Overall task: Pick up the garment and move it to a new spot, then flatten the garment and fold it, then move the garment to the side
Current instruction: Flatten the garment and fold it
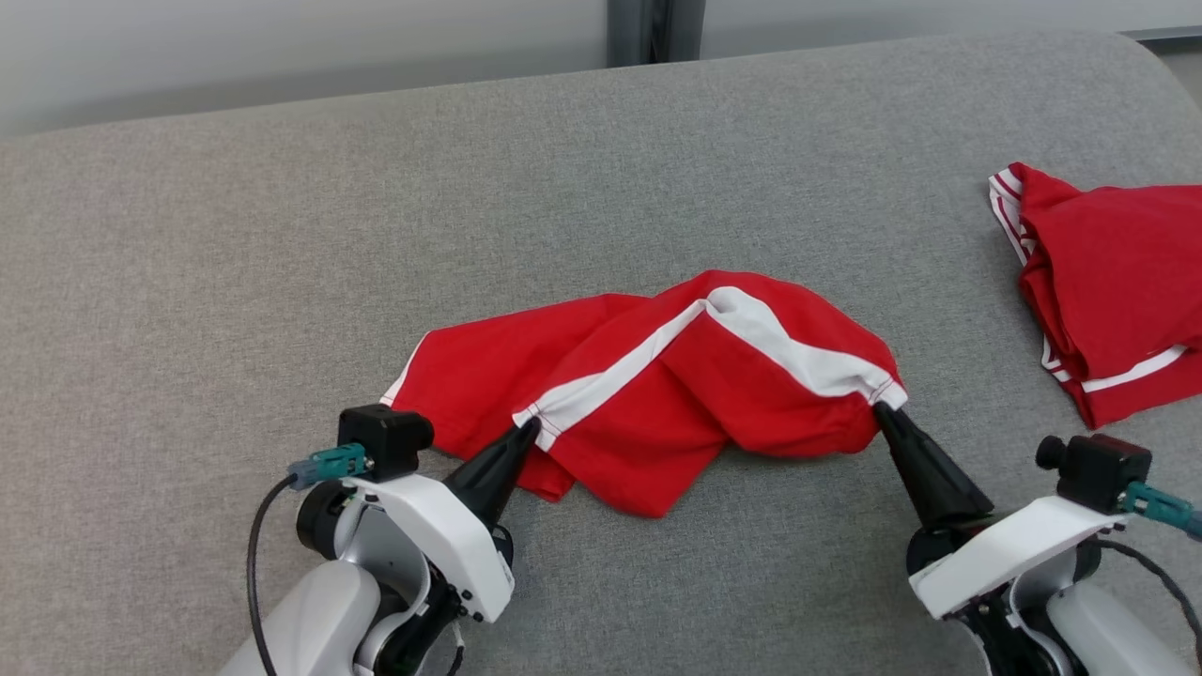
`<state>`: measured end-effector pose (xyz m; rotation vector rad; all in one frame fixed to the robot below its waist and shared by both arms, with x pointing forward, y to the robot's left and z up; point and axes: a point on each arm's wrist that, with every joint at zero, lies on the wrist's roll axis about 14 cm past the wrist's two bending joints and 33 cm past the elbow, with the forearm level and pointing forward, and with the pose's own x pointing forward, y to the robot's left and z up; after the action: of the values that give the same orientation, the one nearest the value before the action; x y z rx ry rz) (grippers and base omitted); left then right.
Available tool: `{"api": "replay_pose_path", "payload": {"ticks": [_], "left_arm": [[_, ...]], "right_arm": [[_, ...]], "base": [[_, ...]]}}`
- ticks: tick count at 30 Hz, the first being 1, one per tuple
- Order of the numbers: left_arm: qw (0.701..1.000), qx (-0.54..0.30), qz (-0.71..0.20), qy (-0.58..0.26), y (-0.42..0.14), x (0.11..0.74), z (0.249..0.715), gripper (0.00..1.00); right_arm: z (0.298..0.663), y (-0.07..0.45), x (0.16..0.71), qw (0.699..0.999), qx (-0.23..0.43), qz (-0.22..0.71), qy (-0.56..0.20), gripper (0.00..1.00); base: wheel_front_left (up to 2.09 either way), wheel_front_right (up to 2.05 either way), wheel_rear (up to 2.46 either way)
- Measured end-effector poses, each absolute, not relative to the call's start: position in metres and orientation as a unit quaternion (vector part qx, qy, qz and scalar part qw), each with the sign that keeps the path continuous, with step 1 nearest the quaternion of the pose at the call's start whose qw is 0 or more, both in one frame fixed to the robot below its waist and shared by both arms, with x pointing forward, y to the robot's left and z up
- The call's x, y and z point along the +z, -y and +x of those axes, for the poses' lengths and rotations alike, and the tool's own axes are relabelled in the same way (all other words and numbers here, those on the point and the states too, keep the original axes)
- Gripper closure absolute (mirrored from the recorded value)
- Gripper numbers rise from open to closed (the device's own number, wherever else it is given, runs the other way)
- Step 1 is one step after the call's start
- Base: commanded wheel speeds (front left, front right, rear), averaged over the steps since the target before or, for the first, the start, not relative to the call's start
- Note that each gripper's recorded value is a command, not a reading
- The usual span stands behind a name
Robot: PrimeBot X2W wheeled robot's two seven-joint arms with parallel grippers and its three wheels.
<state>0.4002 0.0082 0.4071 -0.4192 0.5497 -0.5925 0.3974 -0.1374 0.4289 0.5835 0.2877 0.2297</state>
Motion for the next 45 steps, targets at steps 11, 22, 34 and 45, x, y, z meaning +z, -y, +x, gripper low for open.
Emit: {"api": "replay_pose_path", "payload": {"ticks": [11, 22, 34, 45], "left_arm": [[0.945, -0.275, -0.170, -0.056, -0.059, 0.542, 0.443, 1.00], [0.954, -0.246, -0.112, 0.126, -0.107, 0.672, 0.442, 1.00], [0.951, -0.262, -0.075, 0.146, -0.102, 0.694, 0.485, 1.00], [0.963, -0.228, 0.019, 0.144, -0.096, 0.703, 0.613, 1.00]], "right_arm": [[0.426, 0.162, 0.547, 0.951, 0.174, 0.256, 0.015, 1.00], [0.430, 0.168, 0.654, 0.940, 0.237, 0.215, 0.121, 1.00], [0.469, 0.145, 0.656, 0.944, 0.265, 0.181, 0.078, 1.00], [0.586, 0.103, 0.690, 0.948, 0.252, 0.154, 0.118, 1.00]], "base": [[0.00, 0.00, 0.00], [0.00, 0.00, 0.00], [0.00, 0.00, 0.00], [0.00, 0.00, 0.00]]}}
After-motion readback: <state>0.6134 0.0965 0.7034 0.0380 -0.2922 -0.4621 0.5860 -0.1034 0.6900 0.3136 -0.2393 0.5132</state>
